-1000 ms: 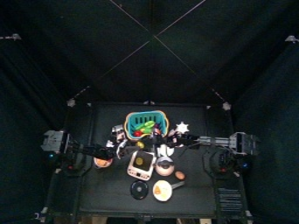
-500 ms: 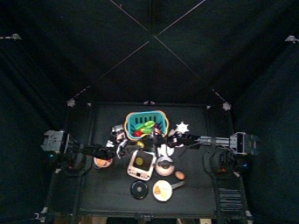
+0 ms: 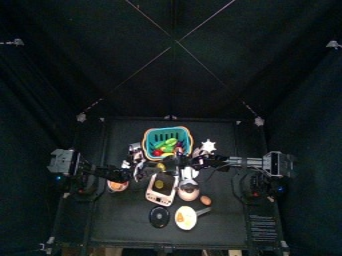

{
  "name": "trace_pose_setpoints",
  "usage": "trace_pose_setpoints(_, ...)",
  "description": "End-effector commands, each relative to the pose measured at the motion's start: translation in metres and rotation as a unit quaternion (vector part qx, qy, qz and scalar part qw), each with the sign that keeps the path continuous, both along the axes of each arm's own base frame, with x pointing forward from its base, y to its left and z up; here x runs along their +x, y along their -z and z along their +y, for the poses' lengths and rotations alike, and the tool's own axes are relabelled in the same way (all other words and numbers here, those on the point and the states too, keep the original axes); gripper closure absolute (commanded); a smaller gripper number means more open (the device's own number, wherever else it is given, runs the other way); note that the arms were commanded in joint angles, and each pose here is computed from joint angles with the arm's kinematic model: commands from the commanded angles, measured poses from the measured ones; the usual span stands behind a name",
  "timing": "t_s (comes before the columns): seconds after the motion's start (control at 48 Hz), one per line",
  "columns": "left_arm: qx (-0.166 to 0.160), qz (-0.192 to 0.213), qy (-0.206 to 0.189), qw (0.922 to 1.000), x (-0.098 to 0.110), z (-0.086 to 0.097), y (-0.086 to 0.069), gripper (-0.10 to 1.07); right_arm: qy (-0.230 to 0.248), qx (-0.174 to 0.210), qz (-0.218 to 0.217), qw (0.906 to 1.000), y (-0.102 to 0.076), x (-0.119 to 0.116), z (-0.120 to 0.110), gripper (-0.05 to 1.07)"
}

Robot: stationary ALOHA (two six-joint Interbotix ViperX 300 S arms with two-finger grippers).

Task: Grab kiwi half

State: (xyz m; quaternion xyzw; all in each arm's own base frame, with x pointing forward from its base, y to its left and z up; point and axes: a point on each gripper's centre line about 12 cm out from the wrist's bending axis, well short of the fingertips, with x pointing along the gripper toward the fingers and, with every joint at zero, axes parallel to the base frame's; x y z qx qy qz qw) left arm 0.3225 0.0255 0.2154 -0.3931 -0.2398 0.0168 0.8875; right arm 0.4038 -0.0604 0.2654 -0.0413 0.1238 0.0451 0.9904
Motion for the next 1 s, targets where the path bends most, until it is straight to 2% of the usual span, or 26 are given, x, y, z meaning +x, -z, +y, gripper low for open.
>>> trace_pose_setpoints(0.0,0.002,-0.007,0.000,1.0000,0.000,0.000,-0.005,0.29,0.001,0.000,-0.026,0.9997,-0.020,-0.006,0.002,0.04)
trace_pose_setpoints(0.083,0.001,0.001,0.001,1.0000,0.001,0.000,-0.003,0.30,0.002,0.000,-0.025,0.9997,-0.020,-0.010,0.002,0.00)
trace_pose_setpoints(0.188,-0.002,0.017,0.002,0.9998,0.001,0.000,0.001,0.30,0.002,0.002,-0.021,0.9998,-0.017,-0.017,0.004,0.00)
trace_pose_setpoints(0.333,-0.006,0.059,0.005,0.9982,-0.002,0.004,0.008,0.30,0.001,0.008,-0.010,0.9999,-0.008,-0.034,0.010,0.00)
trace_pose_setpoints(0.521,0.003,0.124,0.028,0.9919,-0.005,0.006,0.005,0.30,0.018,0.017,0.006,0.9997,0.001,-0.058,0.013,0.00)
trace_pose_setpoints(0.688,0.029,0.212,0.060,0.9751,-0.005,0.002,0.004,0.30,0.044,0.030,0.023,0.9983,0.009,-0.075,0.012,0.00)
trace_pose_setpoints(0.812,0.068,0.285,0.078,0.9530,-0.005,0.002,0.006,0.30,0.051,0.040,0.036,0.9972,0.017,-0.083,0.016,0.00)
trace_pose_setpoints(0.938,0.103,0.336,0.085,0.9324,-0.004,0.004,0.003,0.30,0.057,0.049,0.046,0.9961,0.023,-0.088,0.018,0.00)
trace_pose_setpoints(0.979,0.110,0.343,0.084,0.9289,-0.004,0.005,0.002,0.30,0.059,0.052,0.049,0.9956,0.025,-0.089,0.019,0.00)
